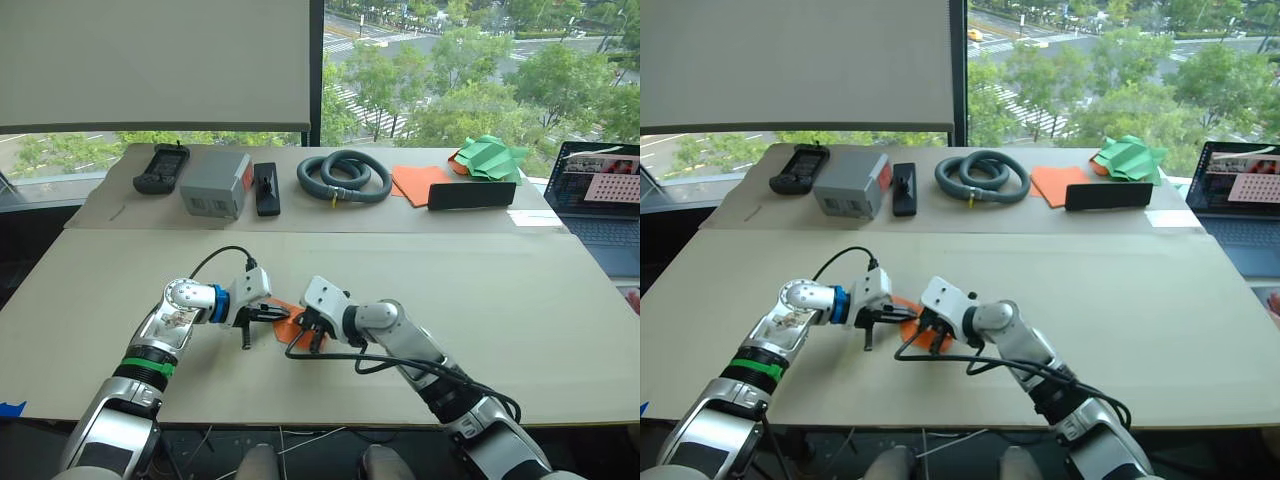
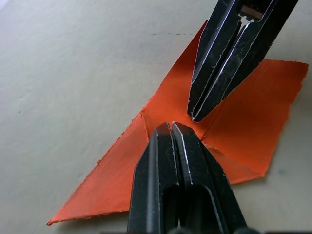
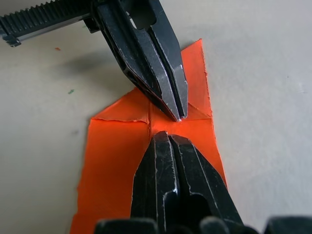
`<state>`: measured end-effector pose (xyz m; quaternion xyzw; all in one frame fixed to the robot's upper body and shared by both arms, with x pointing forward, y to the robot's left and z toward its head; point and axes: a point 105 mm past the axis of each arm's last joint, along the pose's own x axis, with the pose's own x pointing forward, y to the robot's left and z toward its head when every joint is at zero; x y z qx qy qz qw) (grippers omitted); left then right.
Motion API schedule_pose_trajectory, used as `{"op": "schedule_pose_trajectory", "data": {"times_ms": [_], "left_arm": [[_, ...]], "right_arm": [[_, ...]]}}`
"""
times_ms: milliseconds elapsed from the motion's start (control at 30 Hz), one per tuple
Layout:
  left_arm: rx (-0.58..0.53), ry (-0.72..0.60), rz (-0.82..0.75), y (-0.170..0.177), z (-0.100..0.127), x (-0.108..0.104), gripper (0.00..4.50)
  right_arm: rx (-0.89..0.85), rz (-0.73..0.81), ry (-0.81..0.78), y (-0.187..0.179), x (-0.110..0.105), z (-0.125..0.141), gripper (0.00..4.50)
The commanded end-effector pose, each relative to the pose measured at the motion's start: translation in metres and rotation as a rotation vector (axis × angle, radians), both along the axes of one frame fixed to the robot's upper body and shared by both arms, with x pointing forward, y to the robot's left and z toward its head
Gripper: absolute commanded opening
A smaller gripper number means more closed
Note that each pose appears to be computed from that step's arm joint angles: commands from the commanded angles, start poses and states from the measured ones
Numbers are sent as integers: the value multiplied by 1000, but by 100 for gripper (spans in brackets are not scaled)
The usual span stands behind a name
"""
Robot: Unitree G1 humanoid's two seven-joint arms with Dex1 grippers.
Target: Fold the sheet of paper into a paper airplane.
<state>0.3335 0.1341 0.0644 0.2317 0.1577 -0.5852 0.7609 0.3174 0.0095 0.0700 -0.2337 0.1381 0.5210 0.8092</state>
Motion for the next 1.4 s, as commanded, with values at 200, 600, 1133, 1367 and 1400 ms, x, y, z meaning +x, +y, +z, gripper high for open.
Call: {"op": "schedule_pose_trajectory", "data": {"times_ms": [200, 600, 1133, 1367, 1400], "left_arm": [[85, 50, -27, -3, -24, -10, 9], [117, 61, -26, 4, -29, -14, 9], [129, 57, -22, 10, -28, -15, 9], [128, 55, -22, 9, -28, -16, 9], [127, 55, -22, 9, -27, -16, 9]], "right_arm": [[-99, 19, 88, -8, -13, -29, 3], [-183, -47, 170, -41, -20, -52, 3], [-223, -114, 275, -75, -41, -67, 3], [-248, -143, 281, -90, -48, -63, 3], [-235, -142, 267, -88, -47, -57, 3]]}}
